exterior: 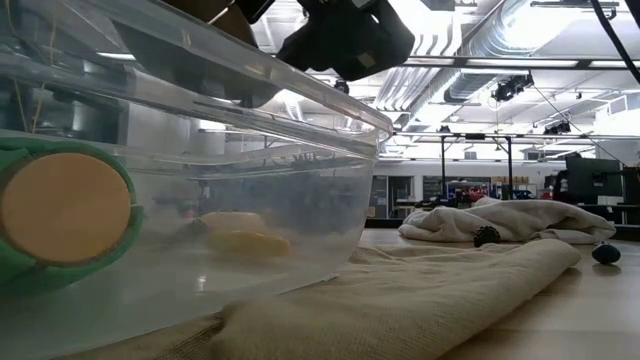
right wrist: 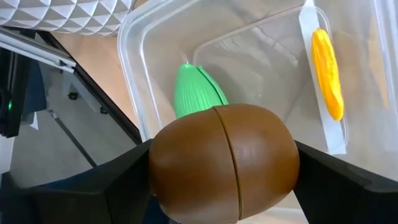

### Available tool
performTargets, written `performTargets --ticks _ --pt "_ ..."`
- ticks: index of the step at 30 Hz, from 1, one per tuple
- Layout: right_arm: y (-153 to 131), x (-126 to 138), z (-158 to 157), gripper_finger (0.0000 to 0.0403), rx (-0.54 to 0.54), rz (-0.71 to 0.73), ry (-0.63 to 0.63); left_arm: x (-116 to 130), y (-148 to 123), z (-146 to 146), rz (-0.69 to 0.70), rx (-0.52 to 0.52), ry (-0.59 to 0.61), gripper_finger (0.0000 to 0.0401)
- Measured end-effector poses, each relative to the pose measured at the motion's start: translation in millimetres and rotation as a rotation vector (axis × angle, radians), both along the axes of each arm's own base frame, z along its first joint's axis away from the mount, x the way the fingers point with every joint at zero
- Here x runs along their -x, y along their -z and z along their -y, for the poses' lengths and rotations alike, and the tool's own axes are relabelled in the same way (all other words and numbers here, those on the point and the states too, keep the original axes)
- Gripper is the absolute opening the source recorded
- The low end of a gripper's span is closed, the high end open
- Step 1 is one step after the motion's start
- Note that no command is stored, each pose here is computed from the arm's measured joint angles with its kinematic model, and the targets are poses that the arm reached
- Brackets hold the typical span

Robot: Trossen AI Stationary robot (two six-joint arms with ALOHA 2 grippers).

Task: Pick and placing Produce into tupperware
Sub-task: Put the kiwi into the container

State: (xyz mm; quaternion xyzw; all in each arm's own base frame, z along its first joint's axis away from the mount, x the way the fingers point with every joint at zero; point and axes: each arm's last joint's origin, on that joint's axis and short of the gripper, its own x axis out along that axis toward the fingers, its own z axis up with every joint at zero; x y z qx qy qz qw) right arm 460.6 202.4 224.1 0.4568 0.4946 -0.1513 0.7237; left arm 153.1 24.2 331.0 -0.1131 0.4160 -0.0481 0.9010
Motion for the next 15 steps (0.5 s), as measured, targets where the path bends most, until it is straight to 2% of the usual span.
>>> performTargets --ticks 15 --pt "-0.1 -0.5 0.6 0.0316 0.013 0.009 -0.002 -0.1 0.2 -0.7 -0.005 -0.019 -0.016 0.0134"
